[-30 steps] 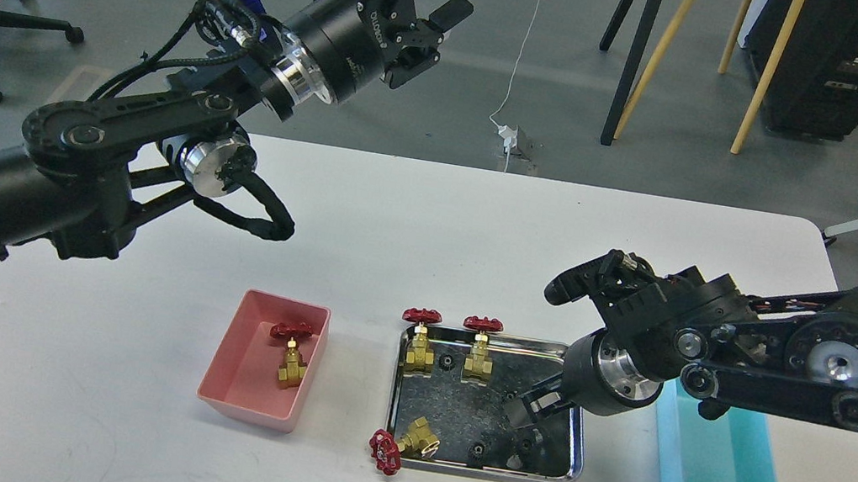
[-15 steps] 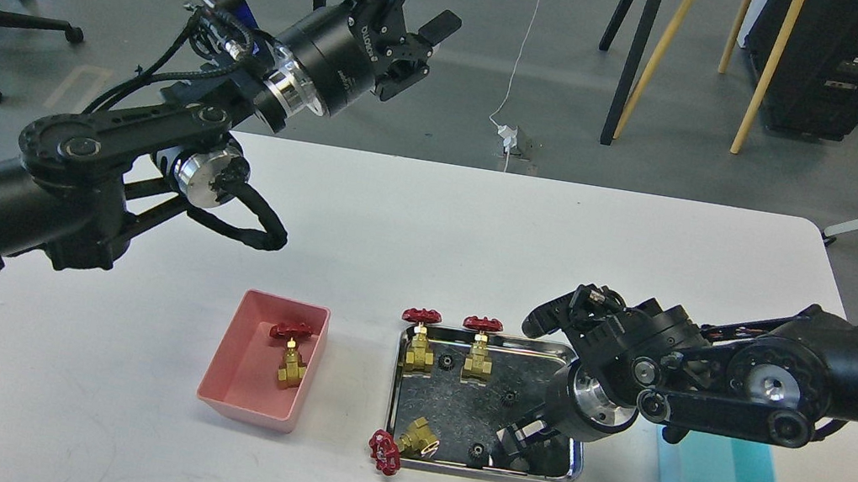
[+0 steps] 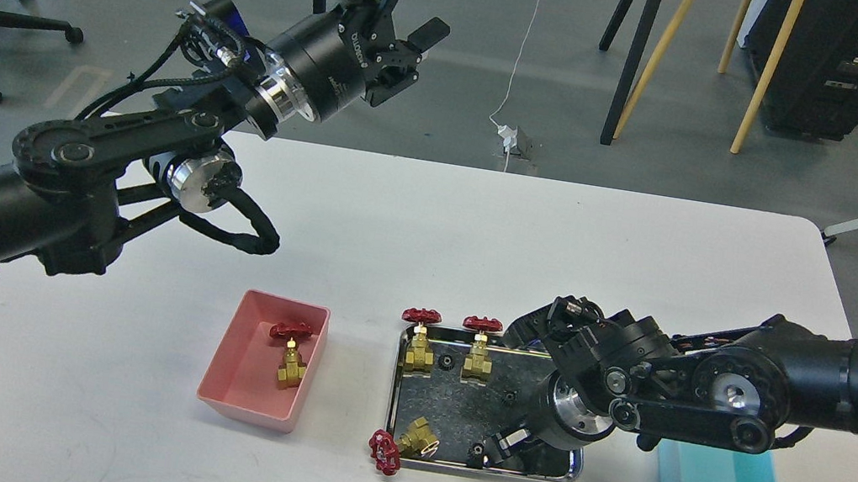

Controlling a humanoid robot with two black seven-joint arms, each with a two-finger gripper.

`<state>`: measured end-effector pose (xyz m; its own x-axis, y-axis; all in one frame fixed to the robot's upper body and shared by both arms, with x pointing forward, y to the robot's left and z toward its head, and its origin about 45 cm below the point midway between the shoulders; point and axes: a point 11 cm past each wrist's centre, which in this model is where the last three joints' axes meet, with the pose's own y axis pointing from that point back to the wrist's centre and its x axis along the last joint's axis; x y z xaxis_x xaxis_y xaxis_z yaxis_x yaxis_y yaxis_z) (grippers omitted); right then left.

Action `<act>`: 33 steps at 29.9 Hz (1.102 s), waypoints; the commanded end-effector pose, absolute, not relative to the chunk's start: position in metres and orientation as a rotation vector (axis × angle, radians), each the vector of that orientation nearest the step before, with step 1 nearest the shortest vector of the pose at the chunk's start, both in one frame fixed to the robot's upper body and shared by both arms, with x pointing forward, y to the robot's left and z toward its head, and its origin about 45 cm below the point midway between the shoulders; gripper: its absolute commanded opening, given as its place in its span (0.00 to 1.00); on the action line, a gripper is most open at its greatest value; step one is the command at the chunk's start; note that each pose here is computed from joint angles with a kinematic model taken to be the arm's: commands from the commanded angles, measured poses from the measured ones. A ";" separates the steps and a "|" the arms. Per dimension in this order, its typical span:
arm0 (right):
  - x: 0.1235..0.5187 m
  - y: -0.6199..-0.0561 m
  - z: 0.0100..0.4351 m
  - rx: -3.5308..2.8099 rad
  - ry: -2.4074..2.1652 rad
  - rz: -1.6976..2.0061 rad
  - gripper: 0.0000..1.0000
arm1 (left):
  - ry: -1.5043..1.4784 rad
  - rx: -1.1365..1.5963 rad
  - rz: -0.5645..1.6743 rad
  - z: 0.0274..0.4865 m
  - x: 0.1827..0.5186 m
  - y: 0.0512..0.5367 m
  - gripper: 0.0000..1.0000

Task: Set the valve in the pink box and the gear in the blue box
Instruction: 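Lower the right gripper onto a small black gear on the tray, then grasp the black gear and lift it with the right gripper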

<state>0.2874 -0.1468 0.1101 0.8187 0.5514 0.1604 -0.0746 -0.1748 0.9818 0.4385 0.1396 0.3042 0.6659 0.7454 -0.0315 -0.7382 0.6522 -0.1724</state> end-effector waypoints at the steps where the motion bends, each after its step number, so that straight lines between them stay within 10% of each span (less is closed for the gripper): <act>1: 0.289 -0.151 0.109 1.650 0.368 0.572 0.62 | -0.043 -0.178 0.843 0.304 0.439 0.139 0.99; 33: 0.296 -0.163 0.112 1.630 0.332 0.558 0.15 | -0.015 -0.171 0.843 0.292 0.434 0.139 0.99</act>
